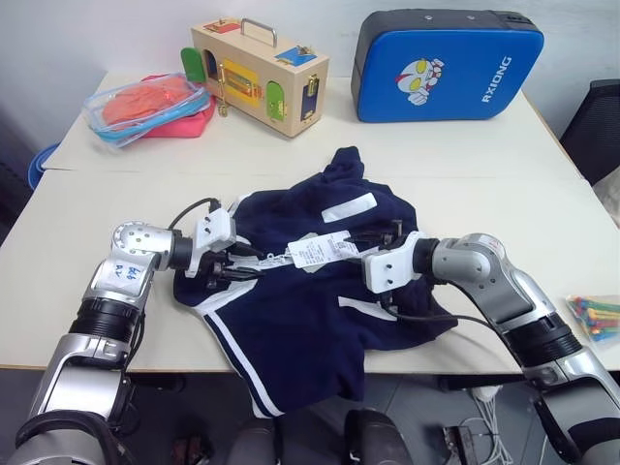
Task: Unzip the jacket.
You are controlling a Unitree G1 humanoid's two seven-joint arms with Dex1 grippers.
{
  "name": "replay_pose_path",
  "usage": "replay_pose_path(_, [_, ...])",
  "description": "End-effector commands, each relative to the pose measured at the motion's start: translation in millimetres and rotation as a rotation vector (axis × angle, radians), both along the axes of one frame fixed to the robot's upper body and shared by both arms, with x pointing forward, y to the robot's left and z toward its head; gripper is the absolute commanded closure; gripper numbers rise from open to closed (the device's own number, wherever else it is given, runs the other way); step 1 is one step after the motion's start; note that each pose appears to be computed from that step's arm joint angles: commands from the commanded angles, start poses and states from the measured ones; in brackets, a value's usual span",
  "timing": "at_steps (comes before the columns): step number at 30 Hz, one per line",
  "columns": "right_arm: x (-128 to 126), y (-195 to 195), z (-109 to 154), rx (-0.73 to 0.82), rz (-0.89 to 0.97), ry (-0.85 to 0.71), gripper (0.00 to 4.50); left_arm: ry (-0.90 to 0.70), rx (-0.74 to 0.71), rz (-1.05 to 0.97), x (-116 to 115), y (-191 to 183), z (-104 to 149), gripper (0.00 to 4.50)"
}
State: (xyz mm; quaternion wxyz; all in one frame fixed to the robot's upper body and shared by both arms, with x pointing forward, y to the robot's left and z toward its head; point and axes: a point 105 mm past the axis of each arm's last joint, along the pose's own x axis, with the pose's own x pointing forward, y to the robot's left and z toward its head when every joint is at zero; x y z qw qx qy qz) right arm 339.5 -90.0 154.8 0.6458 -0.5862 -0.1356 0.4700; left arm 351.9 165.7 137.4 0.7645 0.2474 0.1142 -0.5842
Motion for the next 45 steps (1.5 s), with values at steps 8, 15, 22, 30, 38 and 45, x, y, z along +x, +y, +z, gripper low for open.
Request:
replay_pose_path(8, [4.3,41.8,17.1,0.099,0.066,-0.068,2.54,-0.039,0.02,0.004,7.0,4.4,1.0,2.19])
replay_pose_path(15, [5.8,43.7,15.4,0.079,0.08,-0.066,2.54,-0.048,0.018,0.012,6.7,5.6,0.0,2.19])
replay_pose_path(22, [3.9,39.8,1.0,0.028,0.094,-0.059,2.54,-0.053,0.015,0.021,6.9,6.8,0.3,2.19])
replay_pose_path(30, [3.5,62.3,2.0,0.041,0.143,-0.082,2.54,-0.055,0.012,0.022,7.6,5.7,1.2,2.19])
replay_pose_path(38, [3.3,69.4,4.8,0.062,0.145,-0.078,2.54,-0.056,0.009,0.027,8.2,5.8,1.4,2.19])
replay_pose_path(45, [26.2,59.5,3.2,0.053,0.03,-0.091,2.54,-0.053,0.008,0.029,8.1,5.9,-0.9,2.19])
